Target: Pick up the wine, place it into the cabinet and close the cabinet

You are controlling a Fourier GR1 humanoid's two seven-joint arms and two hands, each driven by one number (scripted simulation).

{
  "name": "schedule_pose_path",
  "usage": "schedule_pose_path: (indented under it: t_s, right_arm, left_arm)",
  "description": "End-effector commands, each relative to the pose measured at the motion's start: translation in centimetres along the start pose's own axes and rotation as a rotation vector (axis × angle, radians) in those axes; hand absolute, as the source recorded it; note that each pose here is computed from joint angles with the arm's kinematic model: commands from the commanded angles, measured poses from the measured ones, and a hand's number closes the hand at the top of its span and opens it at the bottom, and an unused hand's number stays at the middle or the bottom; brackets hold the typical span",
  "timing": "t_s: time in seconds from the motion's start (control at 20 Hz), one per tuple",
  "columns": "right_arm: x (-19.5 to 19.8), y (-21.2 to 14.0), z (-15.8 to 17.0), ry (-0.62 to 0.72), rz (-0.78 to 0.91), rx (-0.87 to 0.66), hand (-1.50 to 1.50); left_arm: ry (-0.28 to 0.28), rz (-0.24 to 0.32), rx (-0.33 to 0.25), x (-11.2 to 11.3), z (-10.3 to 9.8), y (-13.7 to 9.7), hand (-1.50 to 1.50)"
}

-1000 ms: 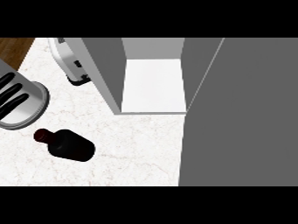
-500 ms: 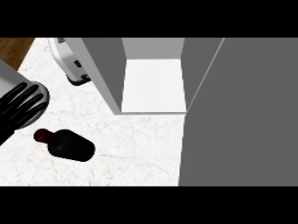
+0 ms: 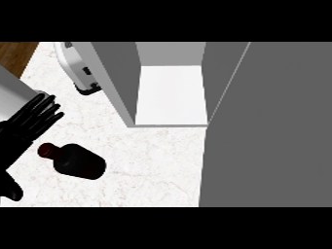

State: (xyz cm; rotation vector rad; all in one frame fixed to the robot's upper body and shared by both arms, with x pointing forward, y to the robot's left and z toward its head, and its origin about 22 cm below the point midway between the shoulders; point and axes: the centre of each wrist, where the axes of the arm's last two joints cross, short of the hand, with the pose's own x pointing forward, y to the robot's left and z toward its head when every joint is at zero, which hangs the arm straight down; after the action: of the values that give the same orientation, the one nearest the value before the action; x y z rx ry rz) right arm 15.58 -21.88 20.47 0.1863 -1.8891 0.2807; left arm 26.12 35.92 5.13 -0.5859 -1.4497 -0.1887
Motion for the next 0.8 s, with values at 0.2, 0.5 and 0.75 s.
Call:
schedule_pose_path:
  t_s: [0.2, 0.5, 0.75]
  right_arm:
    - [2.2, 0.2, 3.0, -0.062, -0.035, 0.036, -1.5]
    - [2.1, 0.3, 3.3, -0.067, -0.046, 0.029, -1.5]
    - [2.1, 0.3, 2.4, -0.053, -0.036, 0.022, -1.5]
  left_arm:
    - [0.035, 0.021, 0.014, -4.7, 0.7, 2.0, -1.5]
    - [0.044, -0.011, -0.024, -5.8, -2.5, 1.3, -1.5]
    - [0.042, 0.029, -0.04, -6.3, -0.8, 1.3, -1.5]
